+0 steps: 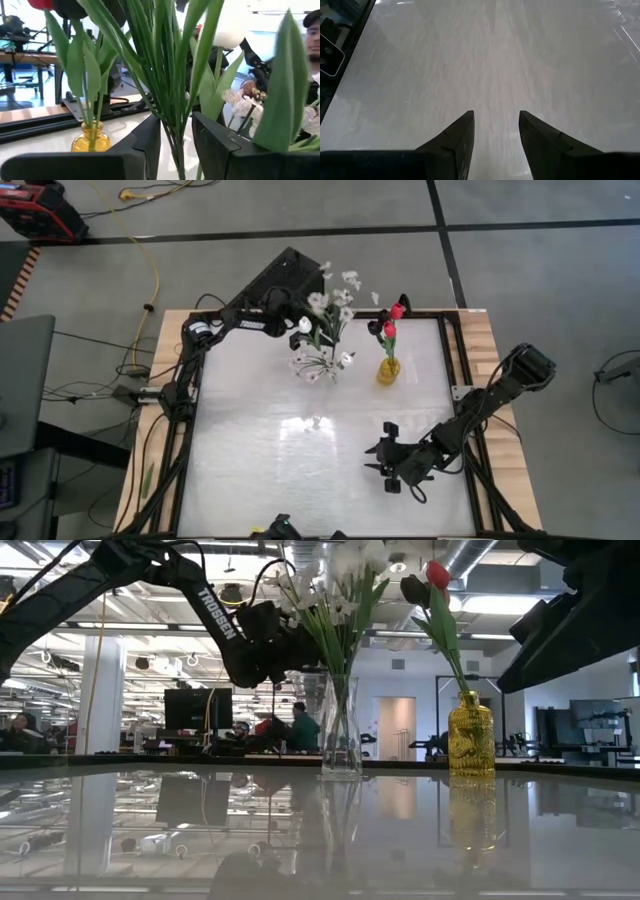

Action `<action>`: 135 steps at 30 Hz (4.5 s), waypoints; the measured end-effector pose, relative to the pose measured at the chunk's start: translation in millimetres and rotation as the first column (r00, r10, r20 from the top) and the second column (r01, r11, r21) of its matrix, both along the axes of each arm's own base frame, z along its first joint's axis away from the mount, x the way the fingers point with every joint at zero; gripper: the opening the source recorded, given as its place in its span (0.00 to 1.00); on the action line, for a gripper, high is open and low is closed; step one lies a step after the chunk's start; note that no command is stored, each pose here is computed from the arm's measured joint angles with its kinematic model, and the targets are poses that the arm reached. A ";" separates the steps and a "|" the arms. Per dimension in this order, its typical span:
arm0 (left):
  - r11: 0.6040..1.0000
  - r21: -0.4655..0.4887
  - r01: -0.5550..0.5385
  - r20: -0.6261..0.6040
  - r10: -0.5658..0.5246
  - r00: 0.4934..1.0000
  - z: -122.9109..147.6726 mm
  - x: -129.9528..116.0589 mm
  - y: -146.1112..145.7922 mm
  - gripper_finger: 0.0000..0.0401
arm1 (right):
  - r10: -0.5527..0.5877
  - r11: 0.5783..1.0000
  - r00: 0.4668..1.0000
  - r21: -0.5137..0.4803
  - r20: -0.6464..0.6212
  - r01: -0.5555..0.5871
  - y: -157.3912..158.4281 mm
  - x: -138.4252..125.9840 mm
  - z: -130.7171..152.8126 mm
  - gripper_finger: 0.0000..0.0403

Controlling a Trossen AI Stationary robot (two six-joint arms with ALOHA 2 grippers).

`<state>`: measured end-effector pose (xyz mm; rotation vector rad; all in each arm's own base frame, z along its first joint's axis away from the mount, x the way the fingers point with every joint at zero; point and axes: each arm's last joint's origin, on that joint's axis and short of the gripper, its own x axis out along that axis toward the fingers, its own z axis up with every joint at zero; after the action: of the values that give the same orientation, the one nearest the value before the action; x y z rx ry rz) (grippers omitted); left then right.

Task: Sort flowers into vase by color
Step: Put the white flower into the transparent vase, then return to Home Position

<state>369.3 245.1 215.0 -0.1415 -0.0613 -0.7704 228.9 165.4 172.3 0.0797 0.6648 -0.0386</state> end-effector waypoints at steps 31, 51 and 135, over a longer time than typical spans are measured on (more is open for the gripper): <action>0.999 -0.019 0.046 -0.130 -0.048 0.990 10.0 -2.3 4.1 0.24 | 0.076 0.997 0.996 0.018 -0.050 -0.075 -8.0 6.5 -1.0 0.45; 0.969 0.087 -0.231 -0.125 0.241 0.962 -3.3 3.4 5.7 0.36 | 0.091 0.995 0.994 0.046 -0.061 -0.089 -9.7 7.9 -0.6 0.45; 0.666 0.081 -0.741 -0.252 0.733 0.632 -22.8 -197.9 -228.4 0.55 | -0.086 0.996 0.949 0.032 0.303 0.080 -148.0 -50.4 48.7 0.04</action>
<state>171.4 16.7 192.1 -0.2282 0.1235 0.0959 178.5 17.4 221.0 0.1298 0.3522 -0.0994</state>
